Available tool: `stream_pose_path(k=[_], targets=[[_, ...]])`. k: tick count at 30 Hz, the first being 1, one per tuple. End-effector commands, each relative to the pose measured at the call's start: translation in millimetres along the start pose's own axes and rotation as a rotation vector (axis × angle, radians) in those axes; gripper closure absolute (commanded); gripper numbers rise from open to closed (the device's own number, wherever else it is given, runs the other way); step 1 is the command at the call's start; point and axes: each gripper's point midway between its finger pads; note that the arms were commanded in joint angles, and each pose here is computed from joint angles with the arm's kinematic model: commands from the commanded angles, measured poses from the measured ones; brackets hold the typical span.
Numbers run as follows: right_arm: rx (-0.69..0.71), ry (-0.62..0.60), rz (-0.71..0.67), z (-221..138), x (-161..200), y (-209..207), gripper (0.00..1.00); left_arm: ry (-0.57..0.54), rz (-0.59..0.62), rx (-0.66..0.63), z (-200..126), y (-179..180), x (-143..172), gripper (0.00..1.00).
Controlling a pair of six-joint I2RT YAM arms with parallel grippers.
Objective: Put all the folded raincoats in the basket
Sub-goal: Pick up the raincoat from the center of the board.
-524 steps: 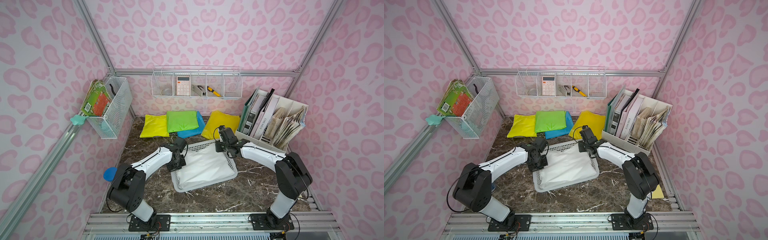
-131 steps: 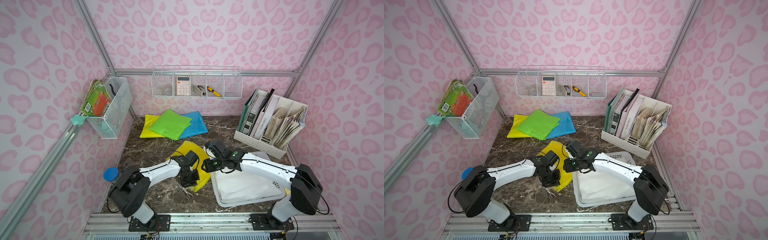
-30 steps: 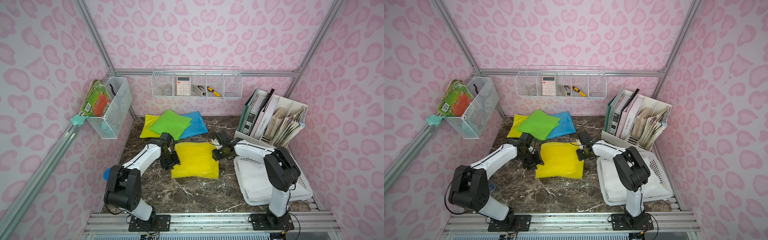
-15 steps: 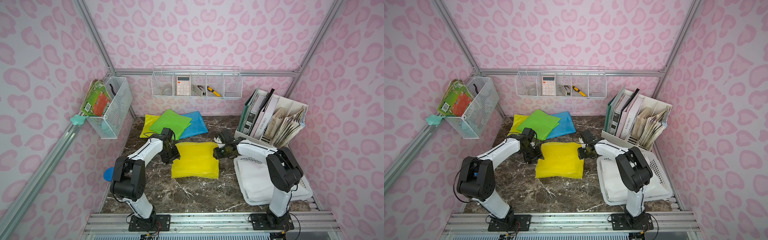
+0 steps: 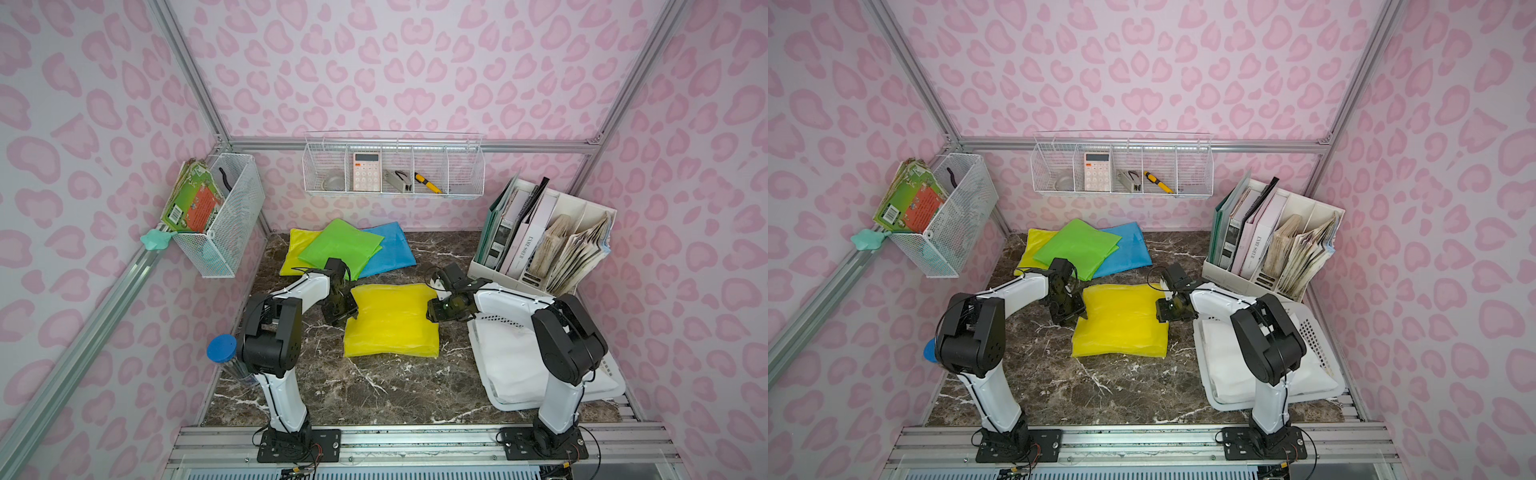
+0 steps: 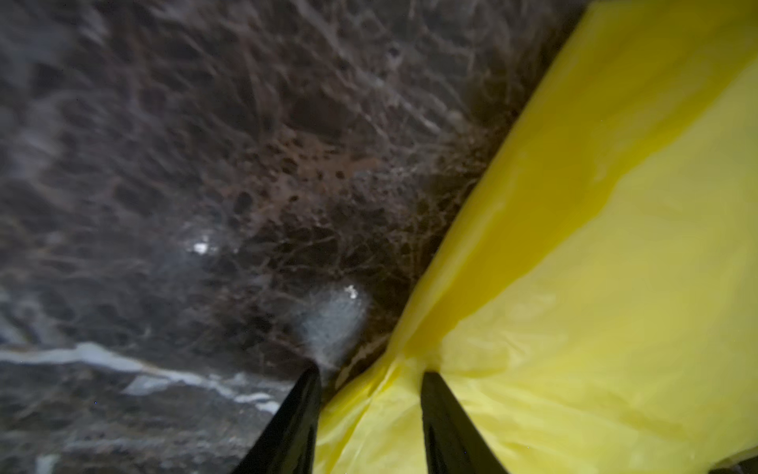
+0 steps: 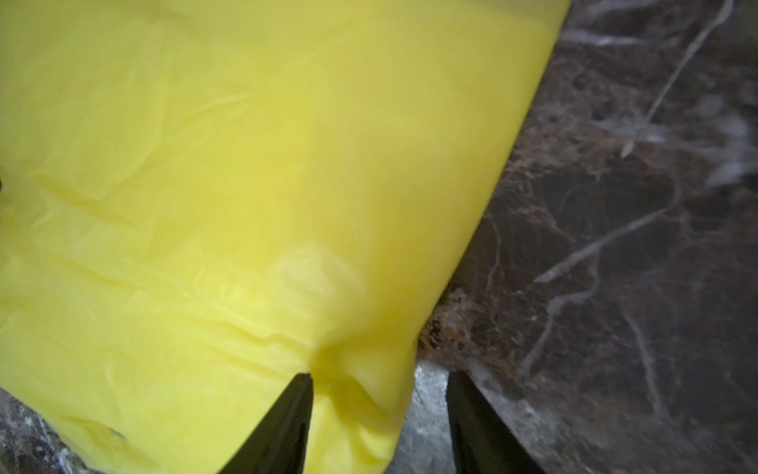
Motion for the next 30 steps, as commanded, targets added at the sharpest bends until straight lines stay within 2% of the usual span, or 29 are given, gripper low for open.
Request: stream_pose_path(k=[1, 6, 10, 12, 16, 21, 25, 30], targets=[[-0.007, -0.007, 0.000, -1.7, -0.6, 1.5, 0.44, 0.012, 0.022, 0.075, 6.6, -12.1, 0.6, 0.57], [-0.010, 0.000, -0.002, -0.3, 2.7, 1.0, 0.44, 0.019, 0.014, 0.040, 9.8, -4.9, 2.5, 0.71], [-0.006, 0.008, -0.002, 0.7, 6.4, -0.7, 0.45, 0.008, 0.011, 0.023, 5.0, -3.4, 0.7, 0.93], [-0.006, 0.004, -0.001, -0.6, 5.9, -1.0, 0.45, 0.001, 0.006, 0.011, 1.4, -1.4, 0.7, 1.00], [-0.012, -0.007, -0.003, -4.7, 3.0, 1.7, 0.45, -0.001, -0.022, -0.070, -9.5, 14.3, 8.6, 1.00], [-0.048, -0.030, 0.002, -13.3, 0.2, 8.5, 0.44, 0.012, -0.056, -0.154, -24.0, 37.9, 33.5, 1.00], [-0.108, -0.047, 0.016, -16.2, 1.7, 16.4, 0.41, 0.022, -0.075, -0.174, -29.2, 50.9, 53.4, 1.00], [-0.204, -0.004, 0.041, -3.2, 8.0, 29.8, 0.42, 0.035, -0.081, -0.205, -25.6, 60.0, 59.9, 1.00]])
Point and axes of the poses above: each gripper's point midway between its finger pads, its own z axis out along the fingers, its own y axis along the line the jaws close on, x = y × z, and after that the axes turned 5 degrees about z, right-handed
